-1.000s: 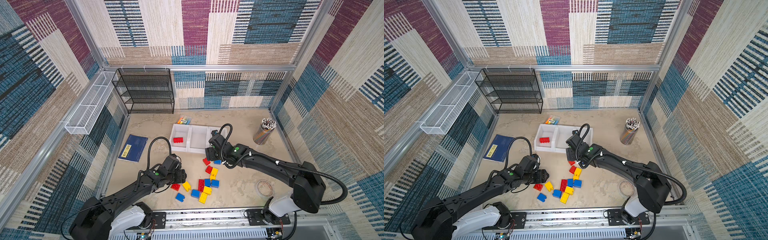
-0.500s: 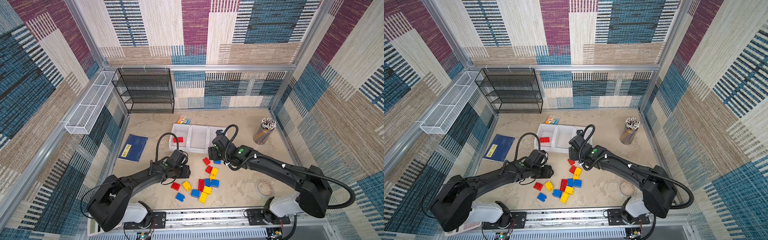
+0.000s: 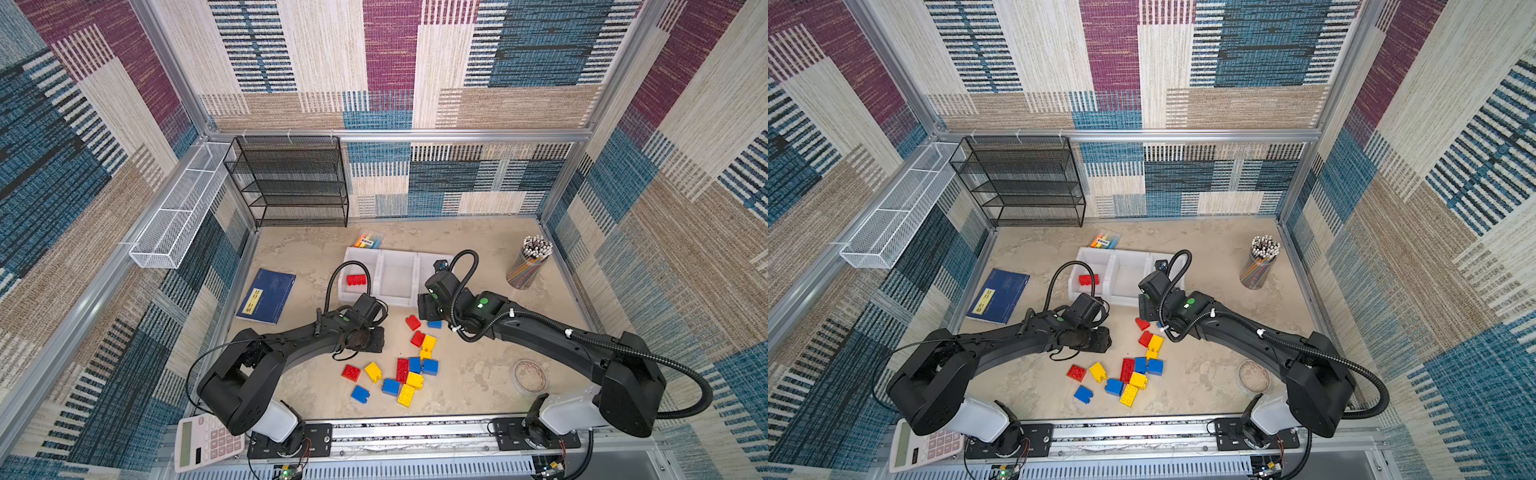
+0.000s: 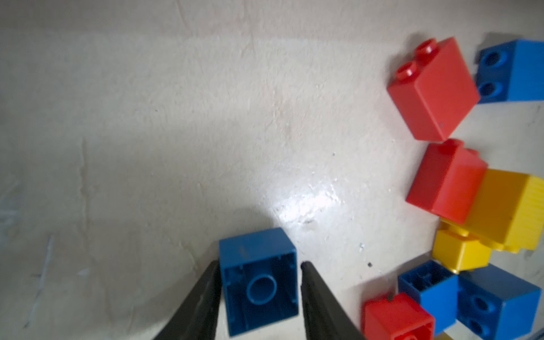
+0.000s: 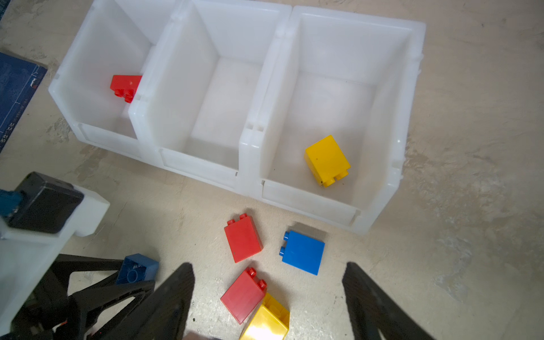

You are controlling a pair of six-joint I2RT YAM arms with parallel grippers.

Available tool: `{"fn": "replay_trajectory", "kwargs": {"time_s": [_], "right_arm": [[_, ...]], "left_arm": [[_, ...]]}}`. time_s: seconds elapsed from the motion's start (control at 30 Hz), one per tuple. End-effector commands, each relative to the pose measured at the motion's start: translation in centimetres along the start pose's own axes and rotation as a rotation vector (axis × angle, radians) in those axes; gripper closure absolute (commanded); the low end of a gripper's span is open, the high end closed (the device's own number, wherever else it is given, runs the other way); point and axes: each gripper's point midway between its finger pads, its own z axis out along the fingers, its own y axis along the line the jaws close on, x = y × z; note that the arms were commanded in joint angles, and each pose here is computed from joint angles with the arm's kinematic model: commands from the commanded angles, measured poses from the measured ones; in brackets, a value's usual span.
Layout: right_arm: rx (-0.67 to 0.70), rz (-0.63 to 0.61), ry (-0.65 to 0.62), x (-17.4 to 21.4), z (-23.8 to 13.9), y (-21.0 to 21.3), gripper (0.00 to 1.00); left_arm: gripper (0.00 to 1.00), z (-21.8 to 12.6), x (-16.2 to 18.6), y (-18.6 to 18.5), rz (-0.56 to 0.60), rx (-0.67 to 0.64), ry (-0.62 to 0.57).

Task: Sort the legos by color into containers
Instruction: 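Grasp a blue brick with the left gripper and drop it in the middle compartment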

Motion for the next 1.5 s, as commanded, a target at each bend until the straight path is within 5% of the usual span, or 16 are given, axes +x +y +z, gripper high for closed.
{"fn": "replay_trajectory", "kwargs": {"time_s": [0.0, 0.23, 0.5, 0.83, 1.0, 1.23, 1.47], "right_arm": [[0.000, 0.025, -0.037, -0.8, -0.4, -0.1, 0.18], [0.017, 0.046, -0.069, -1.5, -1.5, -1.2, 0.17], [0.045, 0.097, -0.124, -2.1, -3.6, -3.7, 0.17], [0.066, 0.118, -0.125, -1.2, -4.8, -5.7, 0.17], [0.068, 0.124, -0.126, -1.1, -5.0, -5.9, 0.17], [0.077, 0.121, -0.122, -1.0, -4.8, -6.2, 0.14], [0.078, 0.108, -0.118, -1.3, -4.4, -6.1, 0.14]], "left_arm": [[0.58, 0.4, 0.3, 0.4, 0.036, -0.027, 0.019], [0.65, -0.9, -1.4, -0.6, 0.064, -0.009, -0.022], [0.64, -4.1, -8.9, -3.5, 0.184, 0.006, -0.164], [0.64, -0.7, -17.6, -4.2, 0.200, -0.006, -0.150], [0.63, 1.0, -18.9, -4.8, 0.198, 0.006, -0.136], [0.47, 1.1, -19.3, -4.6, 0.188, -0.004, -0.140], [0.46, -0.2, -19.0, -4.7, 0.183, 0.003, -0.162]]}}
